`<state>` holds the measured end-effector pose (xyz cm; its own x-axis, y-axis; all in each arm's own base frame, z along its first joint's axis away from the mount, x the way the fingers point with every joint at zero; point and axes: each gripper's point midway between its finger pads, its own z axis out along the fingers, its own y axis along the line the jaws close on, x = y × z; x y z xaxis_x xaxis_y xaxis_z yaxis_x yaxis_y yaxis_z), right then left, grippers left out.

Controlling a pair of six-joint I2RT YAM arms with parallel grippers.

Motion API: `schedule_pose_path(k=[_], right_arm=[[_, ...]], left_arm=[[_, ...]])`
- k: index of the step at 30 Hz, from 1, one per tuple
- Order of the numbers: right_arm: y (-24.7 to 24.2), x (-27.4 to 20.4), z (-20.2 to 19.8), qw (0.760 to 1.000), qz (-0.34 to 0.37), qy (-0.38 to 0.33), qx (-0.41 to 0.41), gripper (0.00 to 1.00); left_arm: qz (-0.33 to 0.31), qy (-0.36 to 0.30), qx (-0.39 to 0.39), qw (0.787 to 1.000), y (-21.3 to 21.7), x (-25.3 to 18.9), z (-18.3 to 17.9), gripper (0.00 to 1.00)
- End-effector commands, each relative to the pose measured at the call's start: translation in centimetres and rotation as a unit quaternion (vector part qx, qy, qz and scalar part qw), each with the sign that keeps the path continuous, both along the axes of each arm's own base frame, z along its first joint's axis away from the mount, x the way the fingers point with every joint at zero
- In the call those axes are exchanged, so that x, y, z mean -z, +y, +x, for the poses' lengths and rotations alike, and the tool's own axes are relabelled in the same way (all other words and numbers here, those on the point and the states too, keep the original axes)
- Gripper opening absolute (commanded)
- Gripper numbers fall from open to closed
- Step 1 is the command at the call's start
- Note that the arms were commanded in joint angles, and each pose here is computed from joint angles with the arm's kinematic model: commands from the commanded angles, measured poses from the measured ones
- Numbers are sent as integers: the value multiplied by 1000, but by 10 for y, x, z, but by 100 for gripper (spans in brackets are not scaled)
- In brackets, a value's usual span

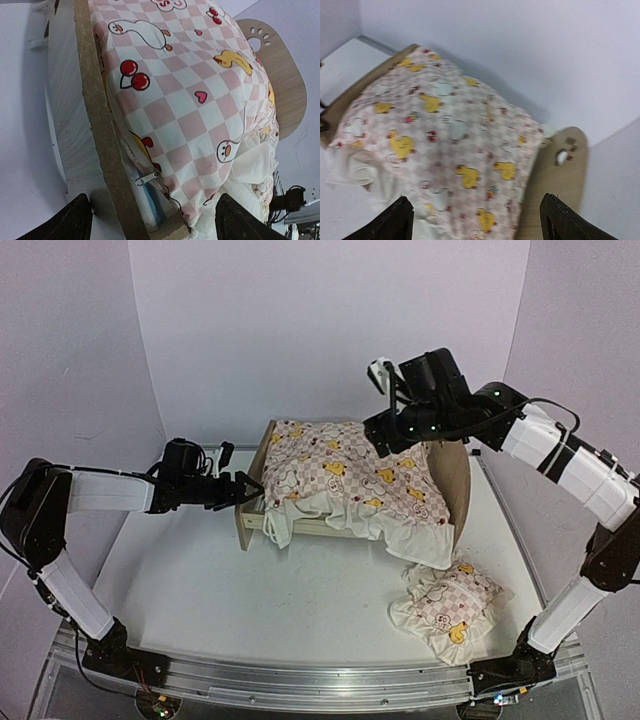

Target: Set up the pet bed

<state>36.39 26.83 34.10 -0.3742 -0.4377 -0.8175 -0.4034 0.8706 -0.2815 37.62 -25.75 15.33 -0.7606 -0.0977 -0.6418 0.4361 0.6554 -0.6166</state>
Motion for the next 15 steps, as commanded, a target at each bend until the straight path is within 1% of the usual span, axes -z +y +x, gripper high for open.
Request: schedule_pose_path(k=[1,4,7,9,11,13,15], right_arm=[[83,26,-30,981,65,79,-164,87],[126,56,-55,957,76,119,-252,85],[142,79,-72,939,96,151,-296,82],[143,94,-85,932,94,160,-312,82],[143,106,-98,930,80,164,-320,81],[143,120,-107,934,55,162,-314,81],[139,133,-110,946,24,147,-288,81]], left_arm=[[-82,-52,100,990,-47,-43,-43,82],[-89,-57,117,988,-67,-47,-79,80],[-114,-53,130,983,-79,-55,-114,80],[-123,-53,137,981,-79,-60,-130,80],[-128,-66,128,981,-69,-67,-136,81],[-128,-95,93,983,-45,-80,-134,87],[-121,-115,46,985,-16,-96,-120,92]])
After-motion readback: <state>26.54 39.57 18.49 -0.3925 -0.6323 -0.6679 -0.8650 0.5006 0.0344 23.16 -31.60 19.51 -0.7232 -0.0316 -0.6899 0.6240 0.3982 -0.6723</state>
